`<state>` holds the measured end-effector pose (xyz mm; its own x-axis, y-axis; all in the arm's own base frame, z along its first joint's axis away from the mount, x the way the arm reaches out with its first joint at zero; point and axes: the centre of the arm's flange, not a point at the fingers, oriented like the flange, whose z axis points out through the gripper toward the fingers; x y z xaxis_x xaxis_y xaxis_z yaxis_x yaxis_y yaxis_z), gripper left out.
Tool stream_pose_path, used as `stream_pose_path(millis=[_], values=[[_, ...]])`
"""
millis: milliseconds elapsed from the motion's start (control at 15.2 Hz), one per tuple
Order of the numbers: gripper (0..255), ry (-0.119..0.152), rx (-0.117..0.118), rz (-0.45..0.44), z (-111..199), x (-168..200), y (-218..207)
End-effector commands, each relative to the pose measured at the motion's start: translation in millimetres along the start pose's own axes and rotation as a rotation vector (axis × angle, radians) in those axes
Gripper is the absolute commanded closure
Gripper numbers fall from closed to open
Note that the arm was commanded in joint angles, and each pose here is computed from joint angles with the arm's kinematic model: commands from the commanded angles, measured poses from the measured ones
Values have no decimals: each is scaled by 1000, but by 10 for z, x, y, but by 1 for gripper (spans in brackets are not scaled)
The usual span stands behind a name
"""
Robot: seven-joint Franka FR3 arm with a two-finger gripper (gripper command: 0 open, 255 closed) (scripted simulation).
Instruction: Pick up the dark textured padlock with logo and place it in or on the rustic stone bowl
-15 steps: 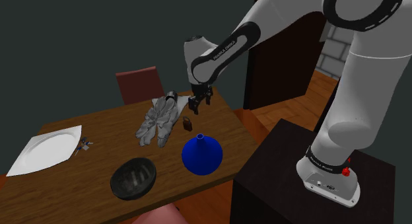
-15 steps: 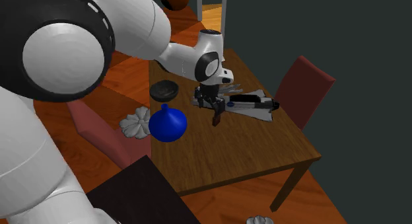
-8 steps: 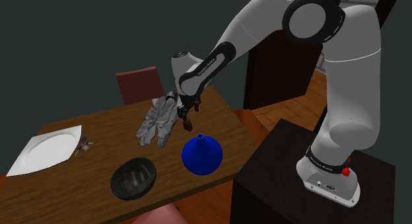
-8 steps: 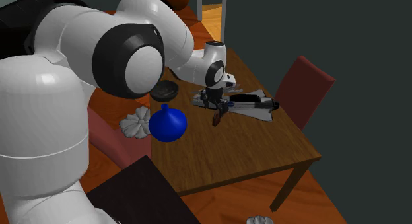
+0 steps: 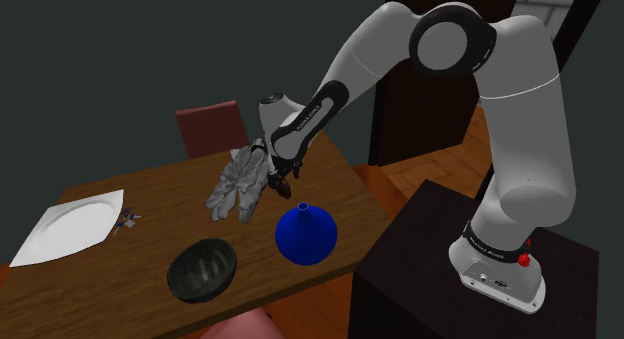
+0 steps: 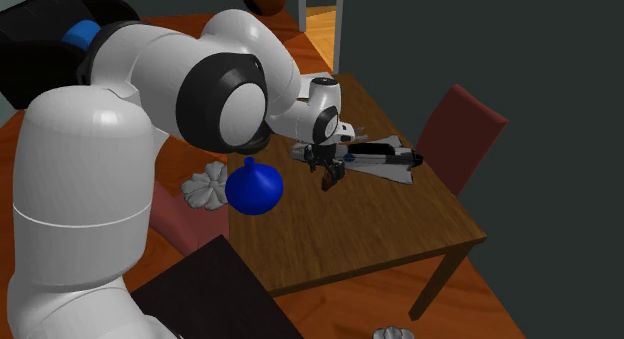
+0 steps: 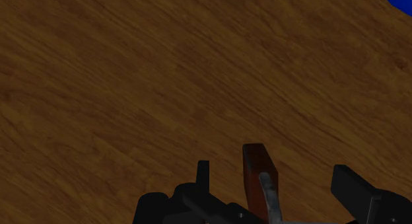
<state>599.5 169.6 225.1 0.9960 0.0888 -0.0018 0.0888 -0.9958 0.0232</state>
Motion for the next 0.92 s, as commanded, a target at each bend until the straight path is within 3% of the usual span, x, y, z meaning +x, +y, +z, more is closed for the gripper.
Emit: stream_pose_path(millis=[0,396,462,858], values=[[0,1,0,0,36,3,0],[0,1,0,0,36,3,0],[255,1,0,0,36,3,0],[255,1,0,0,35,3,-1]])
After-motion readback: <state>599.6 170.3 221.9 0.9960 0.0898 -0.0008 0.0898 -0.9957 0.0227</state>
